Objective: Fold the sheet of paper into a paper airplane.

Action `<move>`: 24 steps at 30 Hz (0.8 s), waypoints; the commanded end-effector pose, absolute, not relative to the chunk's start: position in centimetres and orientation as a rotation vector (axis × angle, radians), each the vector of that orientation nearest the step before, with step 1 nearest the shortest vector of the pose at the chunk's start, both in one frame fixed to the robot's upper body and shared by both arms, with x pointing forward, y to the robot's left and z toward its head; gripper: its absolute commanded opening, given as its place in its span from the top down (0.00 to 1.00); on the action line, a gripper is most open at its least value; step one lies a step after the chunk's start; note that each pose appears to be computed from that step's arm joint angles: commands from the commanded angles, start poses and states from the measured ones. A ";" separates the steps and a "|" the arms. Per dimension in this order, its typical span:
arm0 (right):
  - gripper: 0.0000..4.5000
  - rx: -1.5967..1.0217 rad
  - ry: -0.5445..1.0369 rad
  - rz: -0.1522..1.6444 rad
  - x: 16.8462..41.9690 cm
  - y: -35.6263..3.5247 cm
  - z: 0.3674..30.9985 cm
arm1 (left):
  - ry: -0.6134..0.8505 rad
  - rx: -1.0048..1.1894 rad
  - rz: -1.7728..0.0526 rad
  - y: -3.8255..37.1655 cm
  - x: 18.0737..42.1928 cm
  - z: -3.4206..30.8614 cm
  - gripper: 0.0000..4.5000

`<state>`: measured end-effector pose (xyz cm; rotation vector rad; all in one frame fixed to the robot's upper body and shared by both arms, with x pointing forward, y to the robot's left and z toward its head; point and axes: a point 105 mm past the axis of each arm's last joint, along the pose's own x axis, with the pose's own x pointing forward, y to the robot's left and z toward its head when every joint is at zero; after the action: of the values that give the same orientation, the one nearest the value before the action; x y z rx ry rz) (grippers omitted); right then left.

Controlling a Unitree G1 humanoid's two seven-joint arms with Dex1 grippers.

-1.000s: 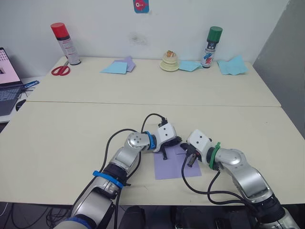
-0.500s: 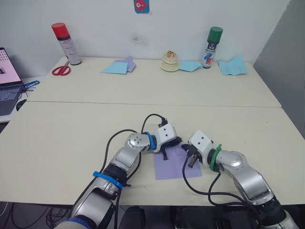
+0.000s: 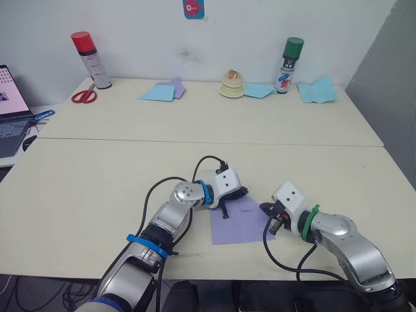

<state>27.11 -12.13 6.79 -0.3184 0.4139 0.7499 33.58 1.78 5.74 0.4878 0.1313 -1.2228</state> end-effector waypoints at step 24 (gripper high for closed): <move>0.99 -0.385 0.409 0.826 27.5 -8.8 5.6 | 0.109 0.517 -1.300 0.2 32.4 6.4 1.00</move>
<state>27.93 -8.69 6.88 -0.3783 0.3507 0.8270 33.09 0.75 6.87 0.4938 0.1012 -1.2659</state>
